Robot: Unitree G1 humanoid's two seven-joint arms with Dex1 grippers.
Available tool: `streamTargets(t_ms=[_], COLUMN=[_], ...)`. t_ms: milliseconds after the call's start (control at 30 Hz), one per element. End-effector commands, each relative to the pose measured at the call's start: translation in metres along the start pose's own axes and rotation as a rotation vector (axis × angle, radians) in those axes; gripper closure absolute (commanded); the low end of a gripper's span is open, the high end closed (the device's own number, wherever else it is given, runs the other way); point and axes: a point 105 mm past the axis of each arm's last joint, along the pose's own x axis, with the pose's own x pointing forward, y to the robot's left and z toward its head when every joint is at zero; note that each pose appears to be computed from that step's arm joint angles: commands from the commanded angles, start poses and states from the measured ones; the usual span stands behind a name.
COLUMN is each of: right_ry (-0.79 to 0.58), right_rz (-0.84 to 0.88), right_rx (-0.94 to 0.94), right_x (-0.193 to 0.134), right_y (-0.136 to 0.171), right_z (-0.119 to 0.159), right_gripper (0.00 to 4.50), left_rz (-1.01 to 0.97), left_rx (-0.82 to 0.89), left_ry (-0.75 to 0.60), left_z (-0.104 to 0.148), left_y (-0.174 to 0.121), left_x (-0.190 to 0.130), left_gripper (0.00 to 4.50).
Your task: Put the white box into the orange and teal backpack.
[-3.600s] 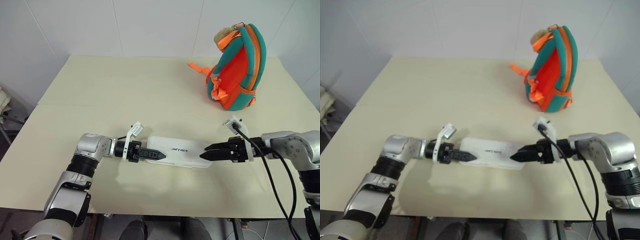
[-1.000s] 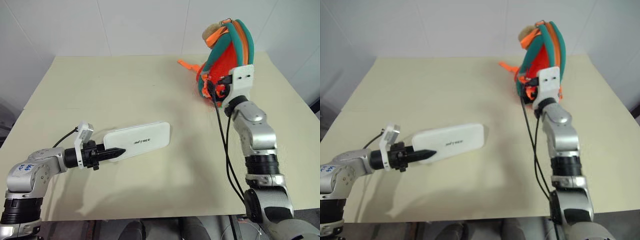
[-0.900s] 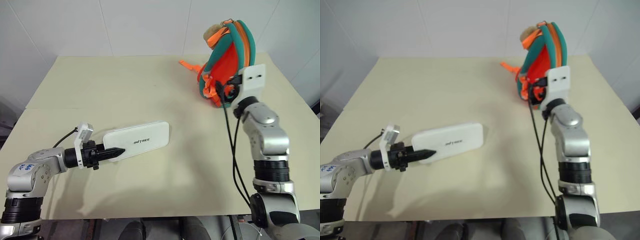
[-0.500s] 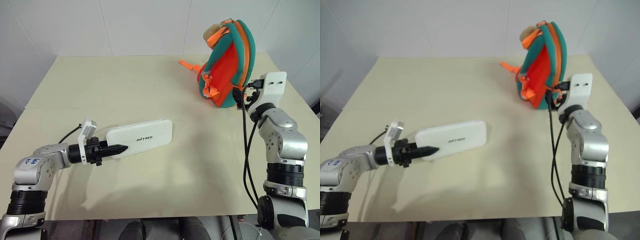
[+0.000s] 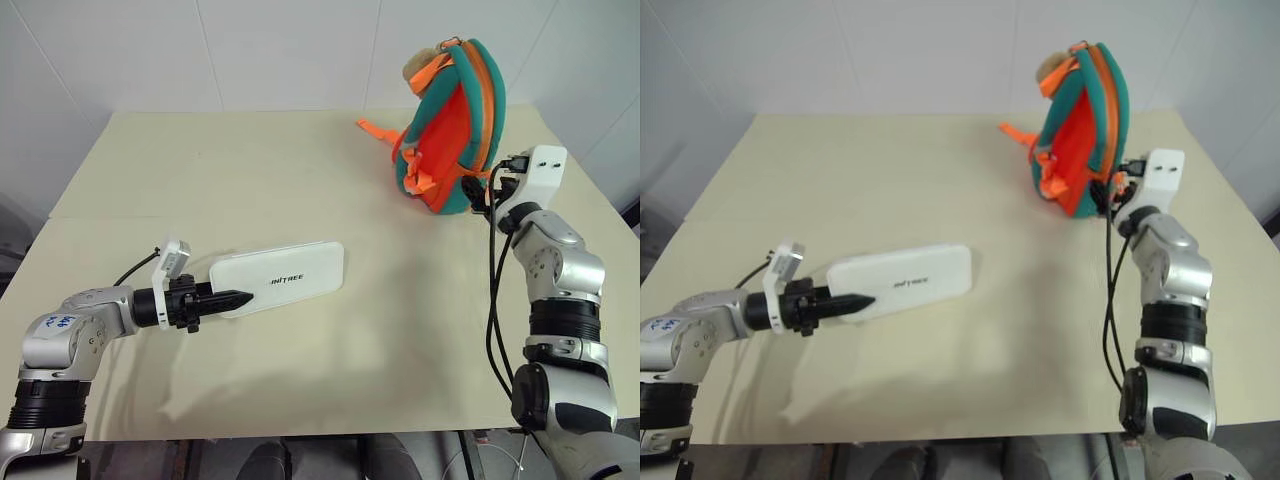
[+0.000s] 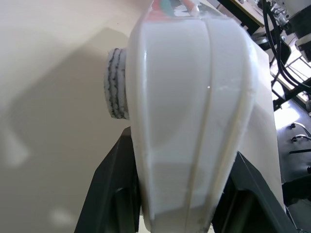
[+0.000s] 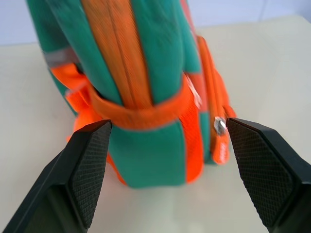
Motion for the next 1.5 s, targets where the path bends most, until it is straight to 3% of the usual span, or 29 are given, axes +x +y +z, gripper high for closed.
streamTargets(t_ms=[33, 333, 767, 867, 1133, 1200, 1500], right_ry=[-0.077, -0.073, -0.065, -0.068, -0.059, -0.055, -0.038], right_rz=[0.043, 0.057, -0.016, 0.002, 0.046, 0.044, 0.156], right_rx=[-0.036, -0.128, -0.182, -0.161, -0.090, -0.064, 0.002], right_x=[0.003, 0.021, 0.041, 0.042, 0.041, 0.041, 0.036], right_y=[0.008, 0.017, 0.005, 0.008, 0.015, 0.014, 0.020], right_z=[0.022, 0.020, 0.017, 0.016, 0.005, 0.004, 0.008], right_gripper=[0.00, 0.00, 0.00, 0.61, 3.24, 3.67, 3.68], left_rz=[-0.016, -0.015, -0.020, -0.017, -0.013, -0.014, -0.033], left_rx=[0.032, 0.029, 0.033, 0.032, 0.030, 0.031, 0.042], left_ry=[-0.026, -0.027, -0.037, -0.040, -0.043, -0.043, -0.037], left_z=[0.011, 0.010, 0.011, 0.010, 0.009, 0.009, 0.013], left_y=[-0.005, -0.004, -0.004, -0.004, -0.003, -0.003, -0.003], left_x=[-0.006, -0.005, -0.002, -0.003, -0.003, -0.002, 0.001], left_gripper=[3.18, 3.18, 3.18, 3.18, 3.18, 3.18, 3.18])
